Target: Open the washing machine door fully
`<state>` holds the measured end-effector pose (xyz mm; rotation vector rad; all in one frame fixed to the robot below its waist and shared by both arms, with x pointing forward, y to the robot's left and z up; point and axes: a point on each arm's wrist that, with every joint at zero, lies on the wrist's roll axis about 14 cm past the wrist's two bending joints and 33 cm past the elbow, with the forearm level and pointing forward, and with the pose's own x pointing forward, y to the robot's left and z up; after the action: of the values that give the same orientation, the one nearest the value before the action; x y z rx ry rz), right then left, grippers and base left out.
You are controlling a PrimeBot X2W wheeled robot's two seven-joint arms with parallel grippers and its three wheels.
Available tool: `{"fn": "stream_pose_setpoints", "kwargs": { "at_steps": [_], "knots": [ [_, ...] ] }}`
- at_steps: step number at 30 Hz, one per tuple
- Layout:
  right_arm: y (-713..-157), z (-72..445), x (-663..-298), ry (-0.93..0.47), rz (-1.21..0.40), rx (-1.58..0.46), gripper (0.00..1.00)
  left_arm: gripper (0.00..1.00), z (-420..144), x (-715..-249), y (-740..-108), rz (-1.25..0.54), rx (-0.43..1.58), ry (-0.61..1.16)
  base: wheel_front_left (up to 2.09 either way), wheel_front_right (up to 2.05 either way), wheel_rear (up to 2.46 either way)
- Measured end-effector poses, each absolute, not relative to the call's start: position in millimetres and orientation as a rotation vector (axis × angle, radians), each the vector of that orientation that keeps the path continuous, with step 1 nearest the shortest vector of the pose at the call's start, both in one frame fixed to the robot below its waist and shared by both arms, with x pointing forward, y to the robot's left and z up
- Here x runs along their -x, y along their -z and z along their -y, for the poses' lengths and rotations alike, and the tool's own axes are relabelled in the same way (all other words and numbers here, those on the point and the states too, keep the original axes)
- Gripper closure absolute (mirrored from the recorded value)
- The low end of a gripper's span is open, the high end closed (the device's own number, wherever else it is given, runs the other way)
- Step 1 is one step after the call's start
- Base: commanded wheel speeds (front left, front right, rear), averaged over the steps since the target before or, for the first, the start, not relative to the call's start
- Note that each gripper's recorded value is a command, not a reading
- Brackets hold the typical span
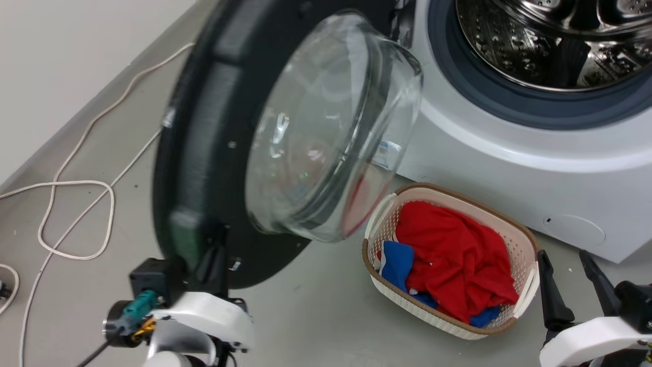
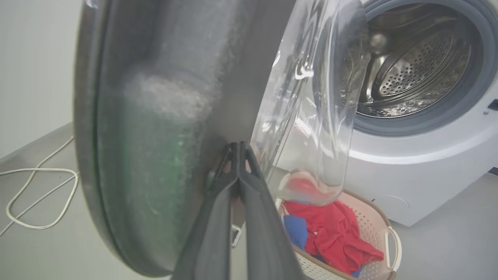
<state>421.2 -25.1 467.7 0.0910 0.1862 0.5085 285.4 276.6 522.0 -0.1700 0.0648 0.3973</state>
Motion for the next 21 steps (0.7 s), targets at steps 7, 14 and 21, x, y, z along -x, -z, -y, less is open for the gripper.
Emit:
{"fn": "stream_pose_setpoints", "kwargs": {
  "at_steps": [7, 14, 21],
  "knots": [
    [-456, 34, -432, -0.482, -0.216, -0.097, 0.00, 1.00, -325, -287, -510, -0.073, 0.145, -0.518, 0.00, 0.00, 0.00],
    [-442, 46, -445, -0.461, -0.241, -0.088, 0.00, 1.00, -374, -292, -505, -0.079, 0.115, -0.625, 0.00, 0.00, 0.00],
    [-429, 56, -457, -0.444, -0.265, -0.077, 0.00, 1.00, -415, -299, -504, -0.093, 0.067, -0.678, 0.00, 0.00, 0.00]
  ]
}}
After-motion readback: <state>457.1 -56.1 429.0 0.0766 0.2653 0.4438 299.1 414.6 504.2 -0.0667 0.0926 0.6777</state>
